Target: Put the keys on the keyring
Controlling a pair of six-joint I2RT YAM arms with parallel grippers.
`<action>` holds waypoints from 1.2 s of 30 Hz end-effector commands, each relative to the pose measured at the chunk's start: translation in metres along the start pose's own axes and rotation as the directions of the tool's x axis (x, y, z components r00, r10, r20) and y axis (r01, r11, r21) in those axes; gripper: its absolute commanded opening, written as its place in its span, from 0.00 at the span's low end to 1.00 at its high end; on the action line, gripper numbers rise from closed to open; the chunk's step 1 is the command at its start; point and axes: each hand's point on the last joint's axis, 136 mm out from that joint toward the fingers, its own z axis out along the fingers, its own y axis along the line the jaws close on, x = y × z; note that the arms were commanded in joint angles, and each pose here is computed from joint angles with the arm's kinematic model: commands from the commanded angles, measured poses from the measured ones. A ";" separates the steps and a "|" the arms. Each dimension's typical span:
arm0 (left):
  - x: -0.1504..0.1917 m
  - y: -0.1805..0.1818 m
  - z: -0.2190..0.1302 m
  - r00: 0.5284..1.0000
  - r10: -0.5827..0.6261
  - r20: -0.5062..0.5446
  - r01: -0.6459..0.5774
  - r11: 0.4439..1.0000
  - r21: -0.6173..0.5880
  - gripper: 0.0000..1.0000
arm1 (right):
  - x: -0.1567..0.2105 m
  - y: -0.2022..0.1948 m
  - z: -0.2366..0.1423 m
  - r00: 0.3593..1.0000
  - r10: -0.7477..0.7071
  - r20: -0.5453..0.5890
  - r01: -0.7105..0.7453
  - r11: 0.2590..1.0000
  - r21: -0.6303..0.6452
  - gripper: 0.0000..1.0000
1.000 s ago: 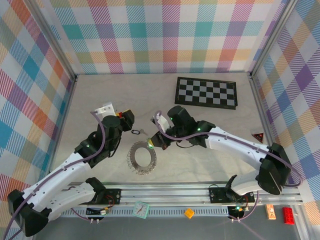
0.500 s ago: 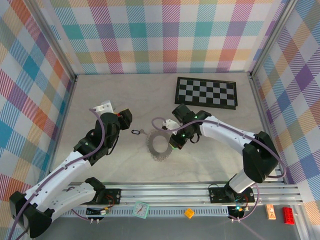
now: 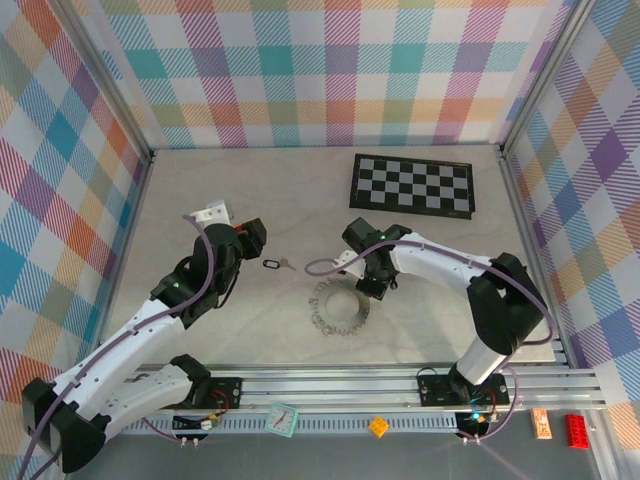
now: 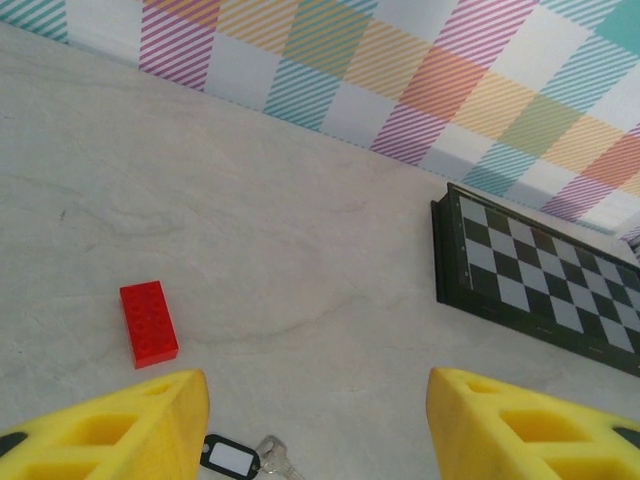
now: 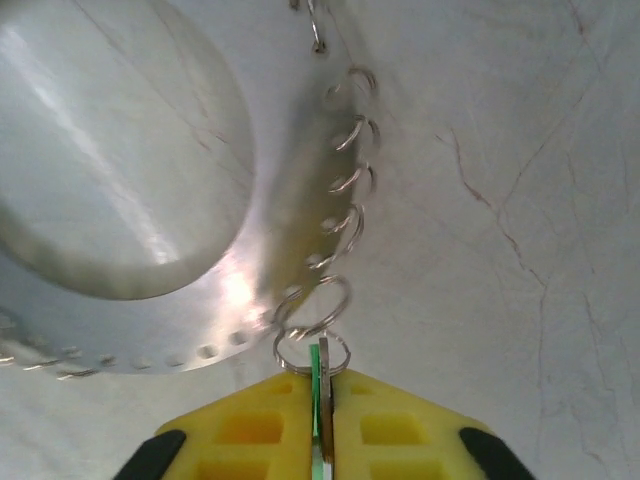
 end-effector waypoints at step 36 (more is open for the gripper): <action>0.108 -0.019 -0.001 0.894 -0.013 -0.449 0.097 0.982 0.164 0.62 | -0.009 0.085 -0.032 0.357 0.924 -0.139 -0.909 0.309 -0.280 0.51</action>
